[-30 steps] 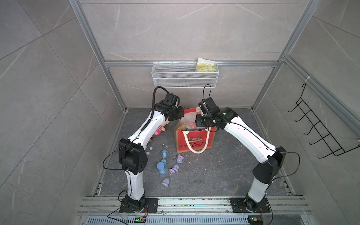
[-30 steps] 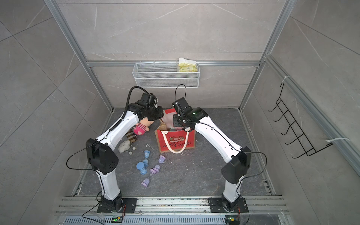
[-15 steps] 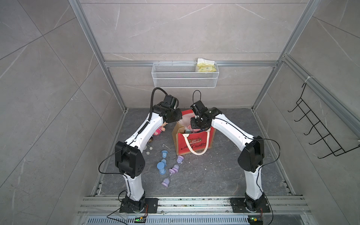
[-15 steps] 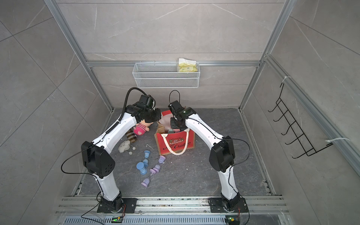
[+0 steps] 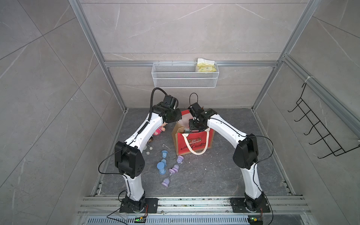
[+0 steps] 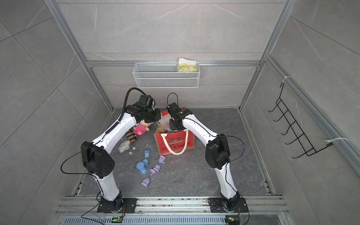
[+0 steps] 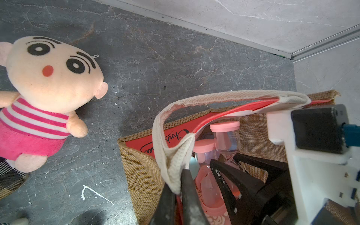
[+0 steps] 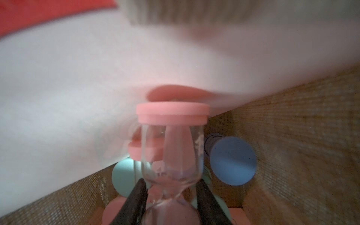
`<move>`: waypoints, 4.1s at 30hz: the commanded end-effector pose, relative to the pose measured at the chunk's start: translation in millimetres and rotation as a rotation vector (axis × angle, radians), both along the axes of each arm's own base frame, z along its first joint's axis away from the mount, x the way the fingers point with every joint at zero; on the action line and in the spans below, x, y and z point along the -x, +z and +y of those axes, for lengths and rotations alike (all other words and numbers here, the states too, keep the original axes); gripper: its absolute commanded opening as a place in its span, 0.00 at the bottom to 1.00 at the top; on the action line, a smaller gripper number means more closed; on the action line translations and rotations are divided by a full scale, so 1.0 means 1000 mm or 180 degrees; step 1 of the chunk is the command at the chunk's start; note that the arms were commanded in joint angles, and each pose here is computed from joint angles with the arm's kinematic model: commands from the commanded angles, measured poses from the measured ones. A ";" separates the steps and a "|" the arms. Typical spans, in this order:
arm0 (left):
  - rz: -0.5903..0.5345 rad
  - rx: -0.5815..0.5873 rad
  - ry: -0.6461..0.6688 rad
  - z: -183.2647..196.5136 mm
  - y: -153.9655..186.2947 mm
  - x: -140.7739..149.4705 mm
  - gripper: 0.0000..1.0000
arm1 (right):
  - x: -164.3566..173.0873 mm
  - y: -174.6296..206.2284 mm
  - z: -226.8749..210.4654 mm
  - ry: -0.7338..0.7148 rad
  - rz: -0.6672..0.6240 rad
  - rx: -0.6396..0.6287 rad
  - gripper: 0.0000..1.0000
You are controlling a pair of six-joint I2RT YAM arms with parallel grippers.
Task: Put the hourglass into the canvas bag
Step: Place the hourglass in the canvas bag, then pick up the hourglass from the center of the board.
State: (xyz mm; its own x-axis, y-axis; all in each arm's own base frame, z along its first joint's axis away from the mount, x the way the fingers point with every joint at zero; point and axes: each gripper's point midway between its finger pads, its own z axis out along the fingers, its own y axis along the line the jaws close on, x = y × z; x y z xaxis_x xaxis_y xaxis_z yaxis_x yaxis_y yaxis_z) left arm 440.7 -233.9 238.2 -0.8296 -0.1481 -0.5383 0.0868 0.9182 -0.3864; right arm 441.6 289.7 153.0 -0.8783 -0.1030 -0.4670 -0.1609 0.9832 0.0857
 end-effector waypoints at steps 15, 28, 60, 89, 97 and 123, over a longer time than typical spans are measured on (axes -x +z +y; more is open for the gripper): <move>-0.0355 0.0127 -0.0044 -0.001 0.046 0.000 0.00 | 0.013 0.068 -0.014 -0.0019 -0.0288 -0.0112 0.61; -0.0489 0.0092 0.0062 0.007 0.060 -0.009 0.00 | 0.047 0.135 -0.024 0.0095 -0.0573 -0.0528 0.84; -0.0325 0.0147 0.0206 0.034 0.045 -0.010 0.00 | 0.265 0.023 0.082 0.0753 -0.0013 -0.0348 0.97; -0.0300 0.0168 0.0265 0.038 0.035 -0.005 0.00 | 0.230 -0.084 0.120 0.0058 0.0011 0.0050 0.87; -0.0282 0.0184 0.0239 0.035 0.033 -0.006 0.00 | 0.213 -0.100 0.115 -0.0212 0.0015 0.0171 0.82; -0.0173 0.0289 0.0174 0.025 0.025 -0.008 0.00 | 0.234 -0.133 0.076 -0.0284 0.0340 0.0495 0.63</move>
